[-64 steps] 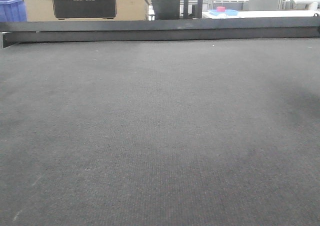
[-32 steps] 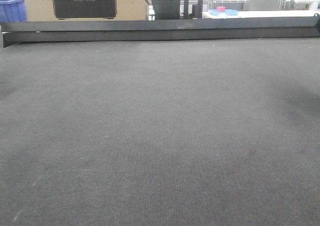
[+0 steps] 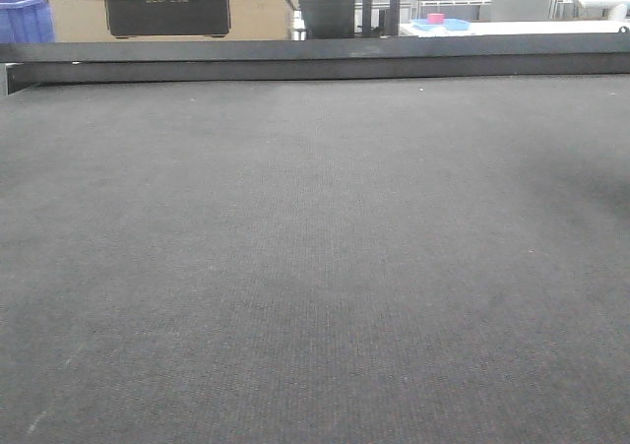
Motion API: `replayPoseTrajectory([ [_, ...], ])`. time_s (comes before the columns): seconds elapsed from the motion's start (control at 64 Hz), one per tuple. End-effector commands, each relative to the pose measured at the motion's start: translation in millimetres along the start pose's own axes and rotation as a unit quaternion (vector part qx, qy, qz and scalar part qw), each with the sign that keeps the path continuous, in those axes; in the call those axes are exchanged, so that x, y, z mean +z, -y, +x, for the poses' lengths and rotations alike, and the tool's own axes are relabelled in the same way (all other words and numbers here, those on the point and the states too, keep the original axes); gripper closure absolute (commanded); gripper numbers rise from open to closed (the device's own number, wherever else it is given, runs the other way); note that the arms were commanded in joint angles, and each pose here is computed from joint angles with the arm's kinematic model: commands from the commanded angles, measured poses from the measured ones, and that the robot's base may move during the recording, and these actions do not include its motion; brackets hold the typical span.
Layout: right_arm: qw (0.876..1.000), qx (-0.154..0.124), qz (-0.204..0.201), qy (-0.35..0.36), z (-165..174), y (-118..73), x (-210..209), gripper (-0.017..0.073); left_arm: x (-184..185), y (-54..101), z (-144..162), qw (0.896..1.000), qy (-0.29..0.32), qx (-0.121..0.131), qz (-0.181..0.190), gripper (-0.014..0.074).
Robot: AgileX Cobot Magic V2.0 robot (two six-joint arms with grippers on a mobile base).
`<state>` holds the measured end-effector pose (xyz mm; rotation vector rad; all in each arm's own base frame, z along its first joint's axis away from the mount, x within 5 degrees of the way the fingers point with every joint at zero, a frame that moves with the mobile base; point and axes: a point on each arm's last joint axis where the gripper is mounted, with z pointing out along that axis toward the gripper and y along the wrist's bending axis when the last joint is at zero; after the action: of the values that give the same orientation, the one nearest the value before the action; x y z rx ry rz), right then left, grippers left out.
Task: Place valve from conveyor to right shelf box
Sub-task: 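Lower the left gripper onto the second valve, close and lift, then drive the base away from the conveyor holding both valves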
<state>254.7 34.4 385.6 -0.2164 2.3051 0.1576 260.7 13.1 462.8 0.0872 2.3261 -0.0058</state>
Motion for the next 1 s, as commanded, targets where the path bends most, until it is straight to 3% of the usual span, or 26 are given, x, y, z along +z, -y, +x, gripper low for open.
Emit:
replayPoseTrajectory([
  [0.0, 0.998, -0.006, 0.005, 0.06, -8.1, -2.1, -27.1, 0.0713, -30.1, 2.6, -1.2, 0.998, 0.054, 0.005, -0.013, 0.0705],
  [0.25, 0.993, -0.012, 0.008, 0.115, 2.4, -7.4, -69.8, 0.0713, -54.9, 7.3, 26.1, 0.995, 0.093, 0.006, -0.021, 0.0705],
  [0.656, 0.985, -0.008, 0.019, 0.173, 64.4, -9.3, -79.4, 0.0713, -47.1, 13.0, 92.9, 0.988, 0.152, 0.001, -0.032, 0.0705],
  [0.984, 0.971, -0.01, 0.026, 0.239, 64.3, -10.6, -99.0, 0.0713, -53.4, 21.1, 97.8, 0.98, 0.198, 0.013, -0.017, 0.0705],
])
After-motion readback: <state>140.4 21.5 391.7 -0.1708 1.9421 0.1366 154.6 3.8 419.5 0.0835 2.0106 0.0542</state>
